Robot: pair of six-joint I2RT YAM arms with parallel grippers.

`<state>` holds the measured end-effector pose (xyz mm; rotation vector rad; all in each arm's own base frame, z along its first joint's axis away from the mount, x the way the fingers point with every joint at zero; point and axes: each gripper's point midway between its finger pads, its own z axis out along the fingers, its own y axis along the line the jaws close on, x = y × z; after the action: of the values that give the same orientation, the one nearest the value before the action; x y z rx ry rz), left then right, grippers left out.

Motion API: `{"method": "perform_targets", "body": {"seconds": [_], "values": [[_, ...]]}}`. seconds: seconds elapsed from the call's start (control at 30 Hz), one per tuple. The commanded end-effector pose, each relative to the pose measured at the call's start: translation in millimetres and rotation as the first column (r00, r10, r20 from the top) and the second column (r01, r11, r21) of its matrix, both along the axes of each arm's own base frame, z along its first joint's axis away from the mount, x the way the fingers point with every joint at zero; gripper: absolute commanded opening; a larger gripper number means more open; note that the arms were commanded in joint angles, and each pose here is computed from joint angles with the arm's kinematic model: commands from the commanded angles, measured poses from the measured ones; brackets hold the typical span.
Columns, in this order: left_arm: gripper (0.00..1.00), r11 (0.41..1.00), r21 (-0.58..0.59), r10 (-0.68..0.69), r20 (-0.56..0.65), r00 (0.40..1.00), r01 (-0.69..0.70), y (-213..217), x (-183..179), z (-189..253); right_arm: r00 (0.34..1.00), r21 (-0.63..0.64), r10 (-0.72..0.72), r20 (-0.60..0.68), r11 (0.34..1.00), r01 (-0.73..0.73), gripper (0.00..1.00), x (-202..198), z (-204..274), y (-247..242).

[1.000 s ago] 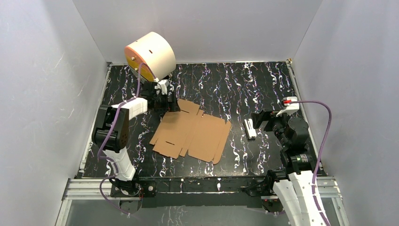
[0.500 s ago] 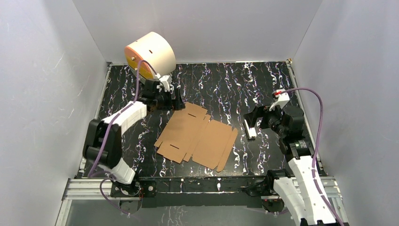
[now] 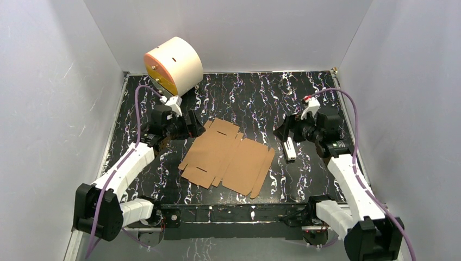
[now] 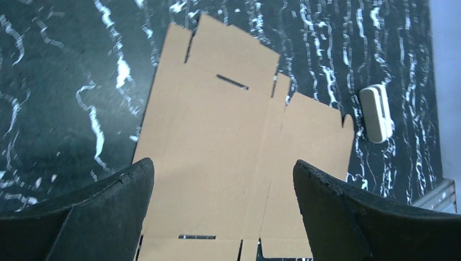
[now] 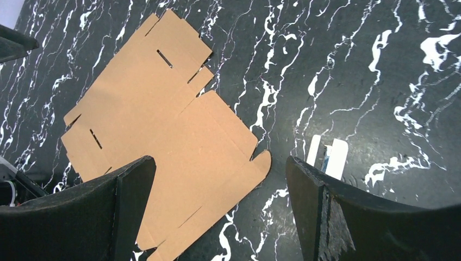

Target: Fold the paper box

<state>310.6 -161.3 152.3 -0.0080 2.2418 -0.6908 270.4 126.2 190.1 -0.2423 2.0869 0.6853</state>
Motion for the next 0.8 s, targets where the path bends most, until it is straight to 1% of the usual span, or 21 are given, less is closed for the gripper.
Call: {"method": "perform_targets", "body": {"seconds": [0.0,0.07,0.13,0.27,0.4,0.47,0.57,0.77], "values": [[0.96,0.989,0.047,0.142,-0.067,0.988,-0.139,23,-13,-4,0.993,0.023,0.057,0.102,0.998,-0.059,0.99,30,31,19],[0.96,0.979,0.059,0.199,-0.092,0.976,-0.194,31,-18,-7,0.993,0.006,0.073,0.092,0.997,-0.074,0.99,41,24,27],[0.96,0.973,0.054,0.228,-0.11,0.968,-0.223,35,-25,-11,0.992,-0.02,0.096,0.076,0.995,-0.094,0.99,52,11,36],[0.96,0.943,0.007,0.329,-0.135,0.935,-0.331,45,-39,-27,0.991,-0.06,0.13,0.016,0.99,-0.129,0.98,70,-22,51],[0.96,0.905,-0.033,0.415,-0.15,0.897,-0.424,55,-51,-39,0.985,-0.086,0.165,-0.06,0.982,-0.17,0.97,77,-52,63],[0.96,0.896,-0.047,0.431,-0.147,0.89,-0.441,58,-55,-46,0.978,-0.109,0.186,-0.093,0.975,-0.196,0.96,75,-66,70],[0.95,0.901,-0.048,0.418,-0.167,0.893,-0.431,56,-60,-55,0.972,-0.148,0.179,-0.151,0.968,-0.201,0.96,72,-87,69],[0.95,0.918,0.011,0.388,-0.225,0.894,-0.396,53,-64,-73,0.962,-0.187,0.144,-0.233,0.964,-0.189,0.95,64,-120,61]]}}
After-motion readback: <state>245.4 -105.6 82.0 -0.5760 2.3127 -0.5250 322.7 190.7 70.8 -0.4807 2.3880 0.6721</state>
